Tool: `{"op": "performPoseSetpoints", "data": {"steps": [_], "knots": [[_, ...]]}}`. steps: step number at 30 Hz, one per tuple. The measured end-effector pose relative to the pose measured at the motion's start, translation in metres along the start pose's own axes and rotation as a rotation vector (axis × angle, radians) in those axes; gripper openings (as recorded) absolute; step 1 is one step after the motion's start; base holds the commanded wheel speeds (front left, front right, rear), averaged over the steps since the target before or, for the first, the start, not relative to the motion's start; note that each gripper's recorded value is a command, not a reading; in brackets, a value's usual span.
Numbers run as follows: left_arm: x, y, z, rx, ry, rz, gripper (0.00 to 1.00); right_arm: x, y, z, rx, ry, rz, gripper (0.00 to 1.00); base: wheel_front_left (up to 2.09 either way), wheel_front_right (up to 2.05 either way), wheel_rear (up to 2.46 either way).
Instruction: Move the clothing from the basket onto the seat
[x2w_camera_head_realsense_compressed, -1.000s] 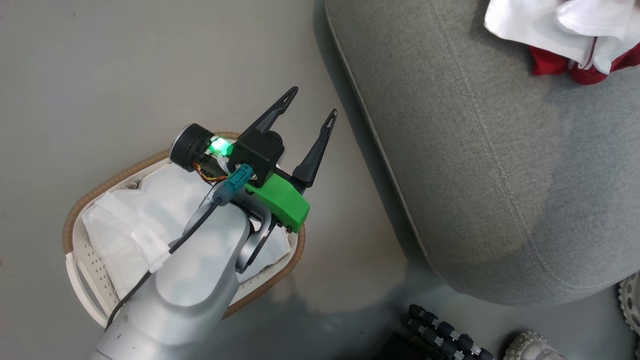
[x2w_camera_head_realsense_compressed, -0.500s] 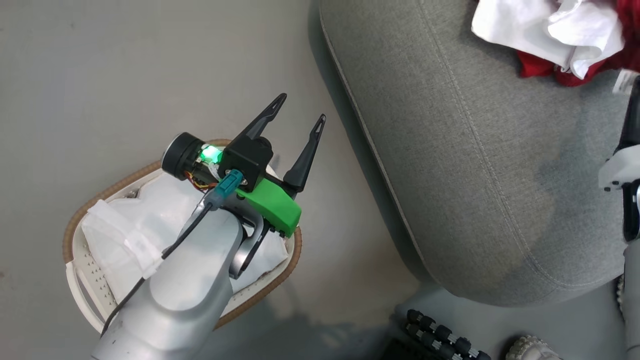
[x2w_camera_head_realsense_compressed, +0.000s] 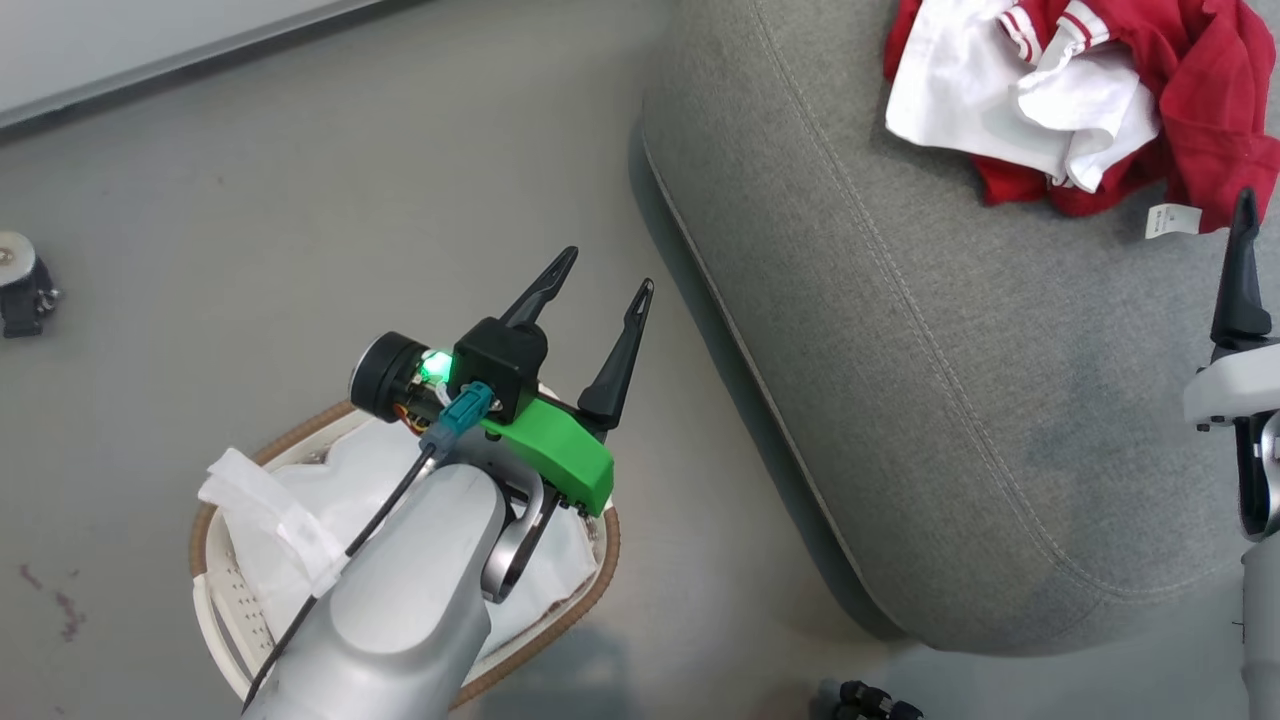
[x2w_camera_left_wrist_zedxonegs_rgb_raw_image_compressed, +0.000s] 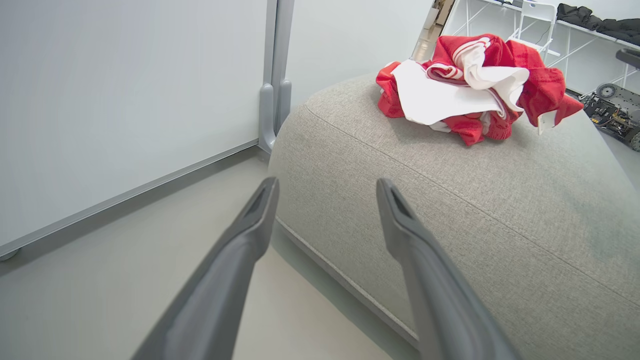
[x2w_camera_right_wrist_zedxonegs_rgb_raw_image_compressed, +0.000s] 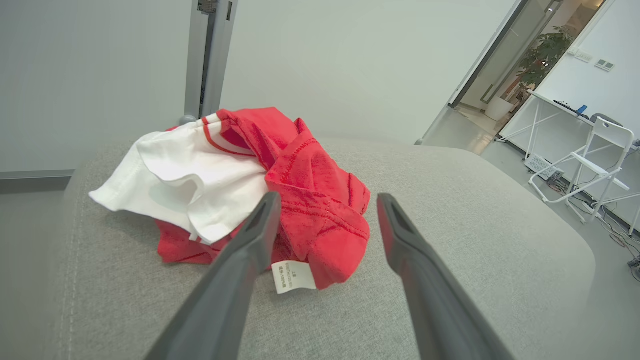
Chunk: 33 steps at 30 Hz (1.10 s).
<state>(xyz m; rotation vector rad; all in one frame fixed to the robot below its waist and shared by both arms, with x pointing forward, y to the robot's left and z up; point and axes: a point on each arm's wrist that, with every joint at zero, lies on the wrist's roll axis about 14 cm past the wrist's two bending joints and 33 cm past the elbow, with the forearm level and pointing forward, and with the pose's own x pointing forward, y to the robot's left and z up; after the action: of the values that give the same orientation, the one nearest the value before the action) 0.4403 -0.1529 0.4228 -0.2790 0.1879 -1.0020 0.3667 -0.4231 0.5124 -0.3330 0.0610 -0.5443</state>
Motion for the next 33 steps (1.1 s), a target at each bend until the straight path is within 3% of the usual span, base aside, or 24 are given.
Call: {"op": "performPoseSetpoints", "data": {"steps": [4,15,26,33], "knots": [[-0.008,0.007,0.021,0.012,-0.042,0.058,1.00,0.005,0.019,0.028,0.031,-0.087,0.064,1.00,0.00,0.00,0.00],[-0.069,0.057,0.054,0.052,-0.111,0.307,1.00,0.011,0.118,0.071,0.193,-0.197,0.297,1.00,0.00,0.00,0.00],[-0.161,0.100,0.069,0.096,-0.146,0.604,1.00,-0.023,0.202,0.075,0.316,-0.160,0.499,1.00,0.00,0.00,0.00],[-0.214,0.110,0.065,0.105,-0.144,0.749,1.00,-0.050,0.215,0.070,0.334,-0.131,0.552,1.00,0.00,0.00,0.00]]}}
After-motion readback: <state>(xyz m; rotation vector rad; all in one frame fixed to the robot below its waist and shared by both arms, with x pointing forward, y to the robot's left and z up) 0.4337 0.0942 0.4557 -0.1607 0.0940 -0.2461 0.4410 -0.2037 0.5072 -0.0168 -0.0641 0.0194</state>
